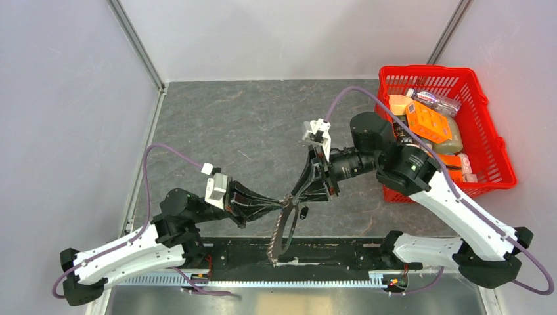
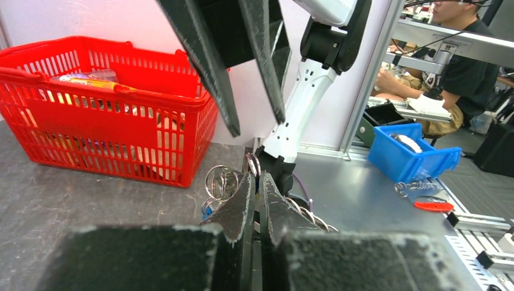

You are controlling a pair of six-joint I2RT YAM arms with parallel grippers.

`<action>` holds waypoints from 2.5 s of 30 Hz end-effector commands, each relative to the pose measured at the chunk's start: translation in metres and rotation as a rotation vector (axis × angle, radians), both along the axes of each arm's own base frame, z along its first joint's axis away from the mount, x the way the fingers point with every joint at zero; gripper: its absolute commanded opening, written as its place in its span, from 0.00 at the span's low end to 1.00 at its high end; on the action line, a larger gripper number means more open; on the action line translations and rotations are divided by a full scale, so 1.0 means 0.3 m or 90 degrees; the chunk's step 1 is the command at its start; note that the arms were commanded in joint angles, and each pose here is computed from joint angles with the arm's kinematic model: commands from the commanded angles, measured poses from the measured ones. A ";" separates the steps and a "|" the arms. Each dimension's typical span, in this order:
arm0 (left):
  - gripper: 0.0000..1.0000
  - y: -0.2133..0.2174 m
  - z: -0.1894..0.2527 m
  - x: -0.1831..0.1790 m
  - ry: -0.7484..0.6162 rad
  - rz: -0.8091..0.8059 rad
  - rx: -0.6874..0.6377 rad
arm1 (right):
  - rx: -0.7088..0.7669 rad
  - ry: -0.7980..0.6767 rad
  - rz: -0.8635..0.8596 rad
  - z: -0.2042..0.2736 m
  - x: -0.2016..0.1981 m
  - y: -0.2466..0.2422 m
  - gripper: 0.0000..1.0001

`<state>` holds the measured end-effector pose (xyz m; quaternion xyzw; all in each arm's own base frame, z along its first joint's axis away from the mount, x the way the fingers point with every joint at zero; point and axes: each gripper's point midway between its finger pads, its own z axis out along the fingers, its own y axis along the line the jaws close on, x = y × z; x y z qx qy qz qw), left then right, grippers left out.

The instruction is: Put the keys on the keyring

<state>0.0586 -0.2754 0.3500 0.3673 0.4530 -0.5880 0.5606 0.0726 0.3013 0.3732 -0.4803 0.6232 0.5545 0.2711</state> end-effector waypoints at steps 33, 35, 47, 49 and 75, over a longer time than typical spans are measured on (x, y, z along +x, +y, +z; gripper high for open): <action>0.02 0.054 0.120 -0.069 0.009 -0.054 -0.096 | 0.043 -0.080 -0.011 0.092 -0.056 0.018 0.36; 0.02 0.057 0.125 -0.074 0.008 -0.058 -0.098 | 0.047 -0.084 -0.014 0.100 -0.058 0.010 0.37; 0.02 0.051 0.134 -0.075 0.006 -0.062 -0.102 | 0.045 -0.061 0.012 0.086 -0.061 0.050 0.37; 0.02 0.051 0.133 -0.073 0.007 -0.061 -0.102 | 0.043 -0.060 0.010 0.081 -0.057 0.056 0.36; 0.02 0.046 0.137 -0.083 0.019 -0.079 -0.117 | 0.053 -0.073 -0.027 0.092 -0.037 0.079 0.00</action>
